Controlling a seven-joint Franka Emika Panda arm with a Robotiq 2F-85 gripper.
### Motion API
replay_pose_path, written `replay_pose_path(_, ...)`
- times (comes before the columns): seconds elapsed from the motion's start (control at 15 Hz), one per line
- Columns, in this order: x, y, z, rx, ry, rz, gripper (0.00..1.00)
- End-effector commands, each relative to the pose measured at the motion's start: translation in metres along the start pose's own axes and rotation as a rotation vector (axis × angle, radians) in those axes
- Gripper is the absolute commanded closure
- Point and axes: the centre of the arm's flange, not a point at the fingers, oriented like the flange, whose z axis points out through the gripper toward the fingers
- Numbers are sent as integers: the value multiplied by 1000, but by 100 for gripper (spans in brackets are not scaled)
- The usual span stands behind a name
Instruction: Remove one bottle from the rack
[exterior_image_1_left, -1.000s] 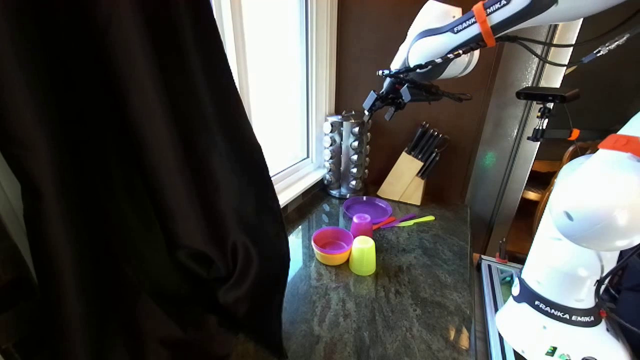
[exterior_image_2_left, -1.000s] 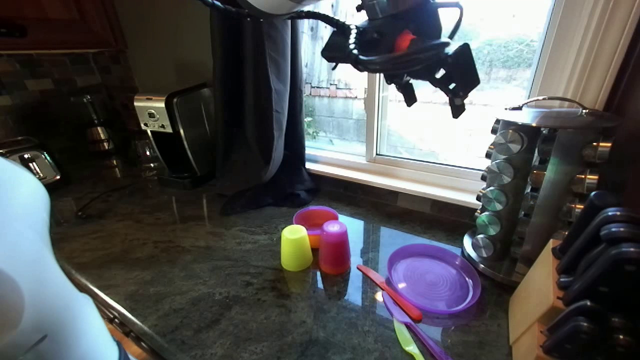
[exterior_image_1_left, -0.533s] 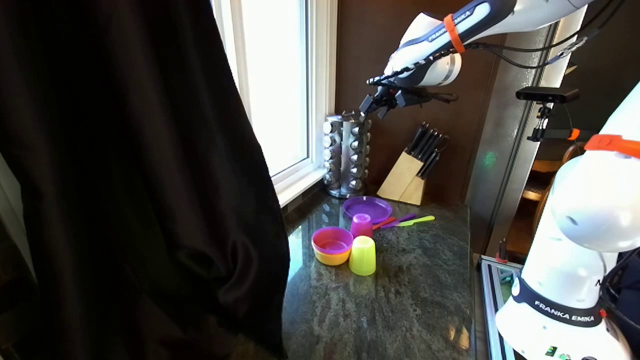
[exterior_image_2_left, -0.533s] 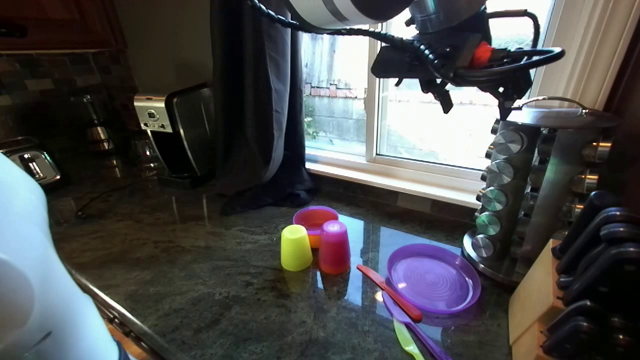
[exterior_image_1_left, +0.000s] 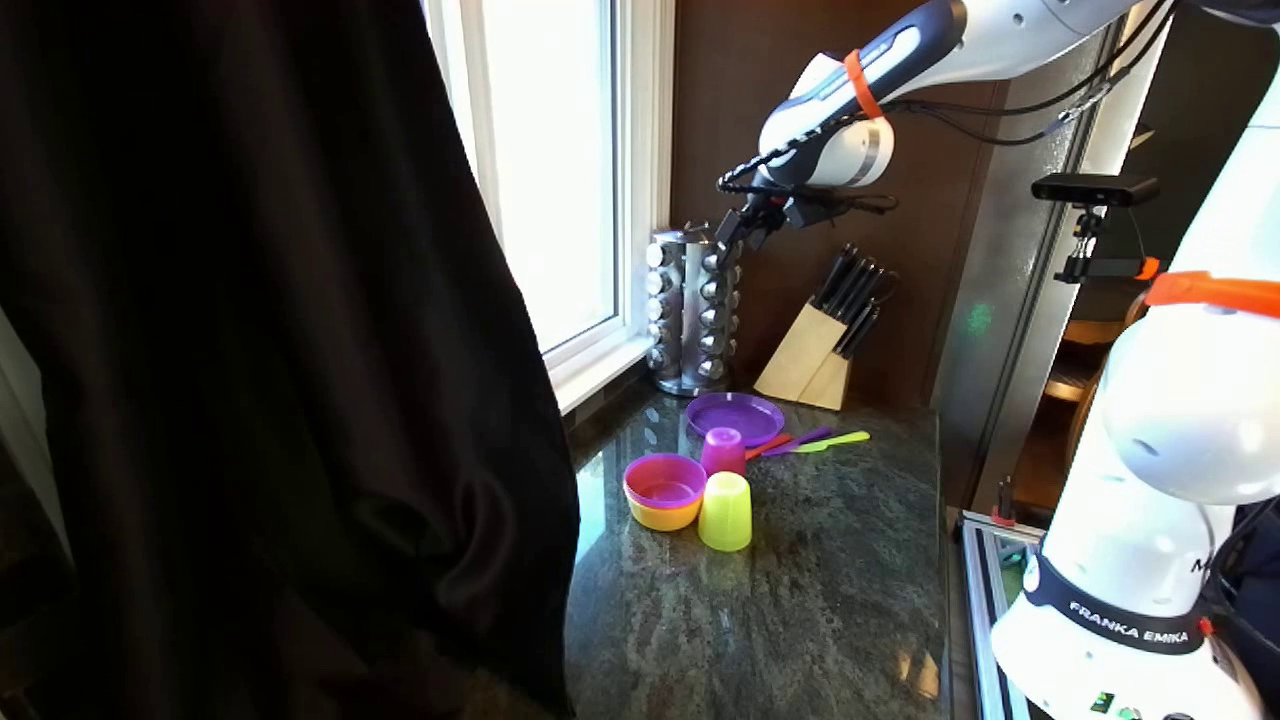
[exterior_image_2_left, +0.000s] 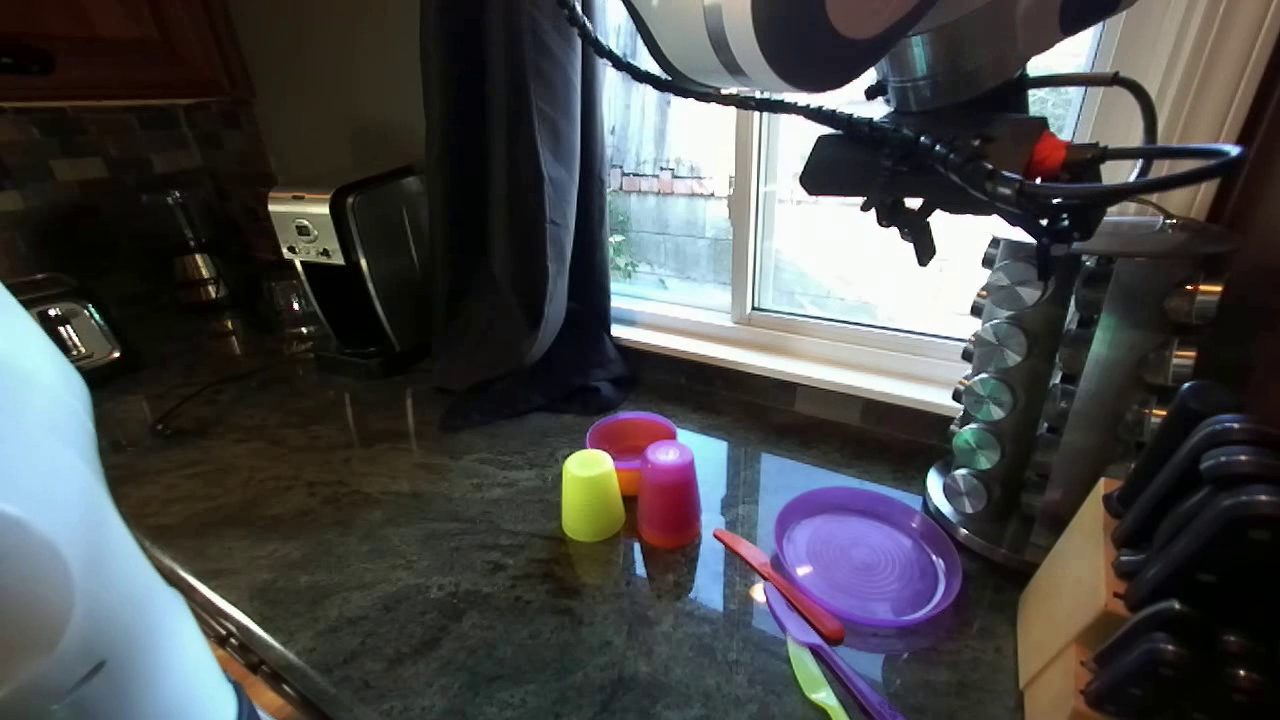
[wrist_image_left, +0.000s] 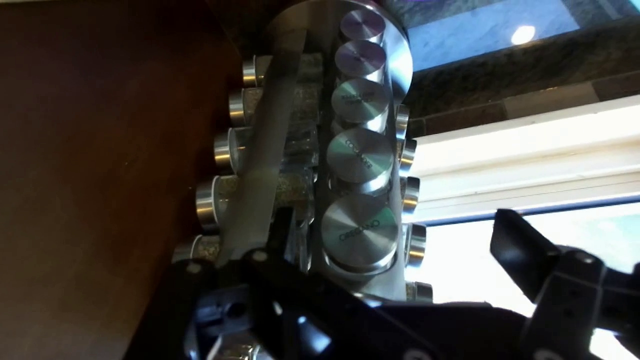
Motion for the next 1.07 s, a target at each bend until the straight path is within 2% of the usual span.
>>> replay_pose_path(0.0, 1, 0, 4, 14, 0, -4, 0)
replay_pose_path(0.53, 10, 4, 25, 2, 9, -12, 0)
replay_pose_path(0.87, 16, 13, 39, -30, 56, -21, 1)
replay_pose_path(0.93, 17, 13, 42, -33, 57, -24, 16)
replay_pose_path(1.0, 17, 12, 44, -30, 48, -26, 21)
